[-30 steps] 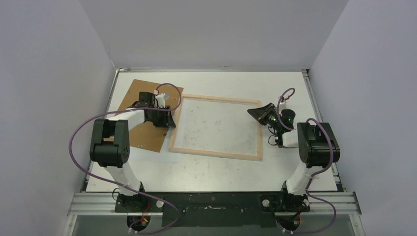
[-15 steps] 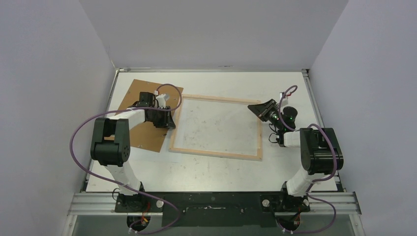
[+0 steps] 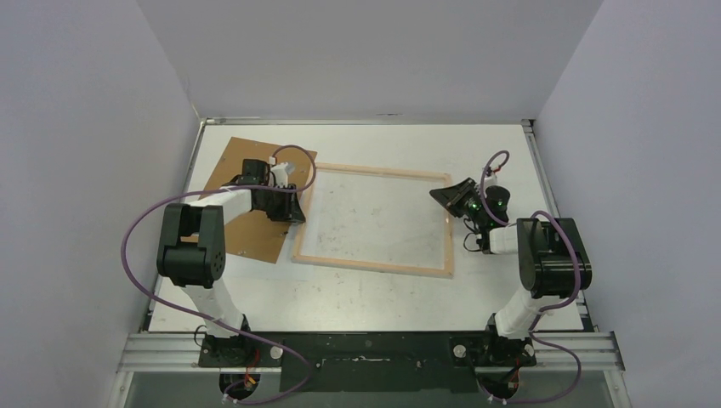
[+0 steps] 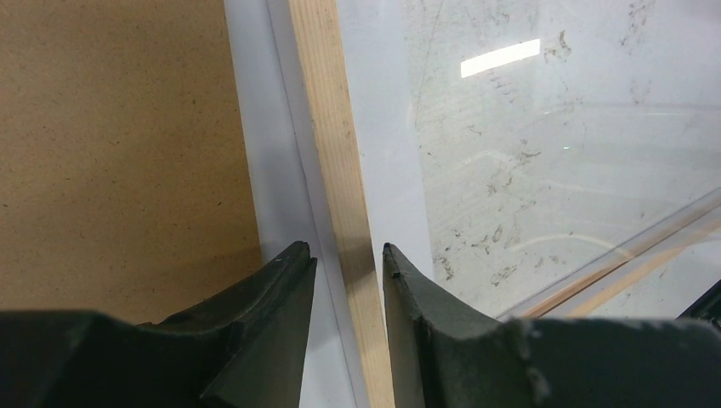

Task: Put the photo into the frame
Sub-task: Place the photo frame item in the photo frame.

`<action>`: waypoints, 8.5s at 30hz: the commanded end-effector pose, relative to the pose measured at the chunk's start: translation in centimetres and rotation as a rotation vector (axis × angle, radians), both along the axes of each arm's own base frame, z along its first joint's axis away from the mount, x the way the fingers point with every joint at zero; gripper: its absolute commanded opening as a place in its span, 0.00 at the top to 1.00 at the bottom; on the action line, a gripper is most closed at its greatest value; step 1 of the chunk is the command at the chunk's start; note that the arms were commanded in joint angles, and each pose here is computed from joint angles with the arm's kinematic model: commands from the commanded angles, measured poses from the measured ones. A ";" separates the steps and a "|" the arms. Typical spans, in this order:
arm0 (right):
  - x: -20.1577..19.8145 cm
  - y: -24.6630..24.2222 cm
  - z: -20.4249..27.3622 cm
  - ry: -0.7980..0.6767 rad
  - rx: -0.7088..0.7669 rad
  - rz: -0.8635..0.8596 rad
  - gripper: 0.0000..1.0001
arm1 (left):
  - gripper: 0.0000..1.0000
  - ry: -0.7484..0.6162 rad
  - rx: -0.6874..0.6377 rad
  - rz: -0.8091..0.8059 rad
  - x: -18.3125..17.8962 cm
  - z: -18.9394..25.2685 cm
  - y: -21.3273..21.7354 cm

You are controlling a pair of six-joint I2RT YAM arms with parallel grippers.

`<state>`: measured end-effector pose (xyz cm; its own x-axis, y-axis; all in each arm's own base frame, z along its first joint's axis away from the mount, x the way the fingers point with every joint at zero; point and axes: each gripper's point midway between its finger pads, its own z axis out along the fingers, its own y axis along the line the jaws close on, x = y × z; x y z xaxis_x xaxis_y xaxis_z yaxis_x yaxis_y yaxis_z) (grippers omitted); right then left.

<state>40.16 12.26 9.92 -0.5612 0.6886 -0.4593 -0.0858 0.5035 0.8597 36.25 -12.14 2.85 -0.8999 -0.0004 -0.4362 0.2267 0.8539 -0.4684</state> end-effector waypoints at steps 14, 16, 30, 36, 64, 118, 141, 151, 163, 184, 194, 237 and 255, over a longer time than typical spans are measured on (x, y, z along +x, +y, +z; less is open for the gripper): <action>1.3 -0.3 -1.4 0.028 -0.271 -0.065 0.95 | 0.68 -0.041 -0.046 -0.042 0.5 1.5 -1.2; 1.3 -0.2 -1.5 0.033 -0.277 -0.062 0.94 | 0.68 -0.039 -0.048 -0.042 0.5 1.5 -1.3; 0.0 0.3 -2.4 0.164 -0.248 -0.063 0.95 | 0.68 -0.037 -0.059 -0.043 0.3 1.6 -1.5; 0.2 0.3 -2.4 0.259 -0.236 -0.070 0.95 | 0.69 -0.039 -0.060 -0.046 0.3 1.7 -1.5; 1.9 1.9 6.7 0.208 -0.122 -0.099 0.95 | 0.65 -0.087 -0.187 0.004 1.2 5.2 -1.0; 0.8 3.9 16.9 0.092 0.248 -0.079 0.95 | 0.65 -0.050 -0.200 0.036 1.0 3.9 -0.1; -1.3 6.0 23.7 -0.056 0.341 0.009 0.95 | 0.67 -0.069 -0.237 0.227 3.5 4.8 5.8; 0.3 6.6 15.9 0.011 0.257 -0.001 0.95 | 0.69 -0.100 -0.200 0.286 4.2 4.9 7.6; 0.4 6.5 8.3 0.099 0.193 -0.006 0.95 | 0.67 -0.069 -0.190 0.219 2.9 3.6 5.8; 0.4 2.2 6.4 0.073 0.003 -0.091 0.95 | 0.60 -0.111 -0.097 0.055 2.8 2.8 0.4; 0.5 2.6 4.9 0.110 -0.002 -0.018 0.95 | 0.61 -0.104 -0.094 0.044 2.7 2.8 0.1; -0.5 1.6 1.9 0.189 0.007 0.079 0.95 | 0.61 -0.105 -0.100 0.040 2.9 3.3 -0.3; -1.1 1.9 1.0 0.224 -0.022 0.123 0.95 | 0.61 -0.110 -0.089 0.041 2.9 3.2 -0.1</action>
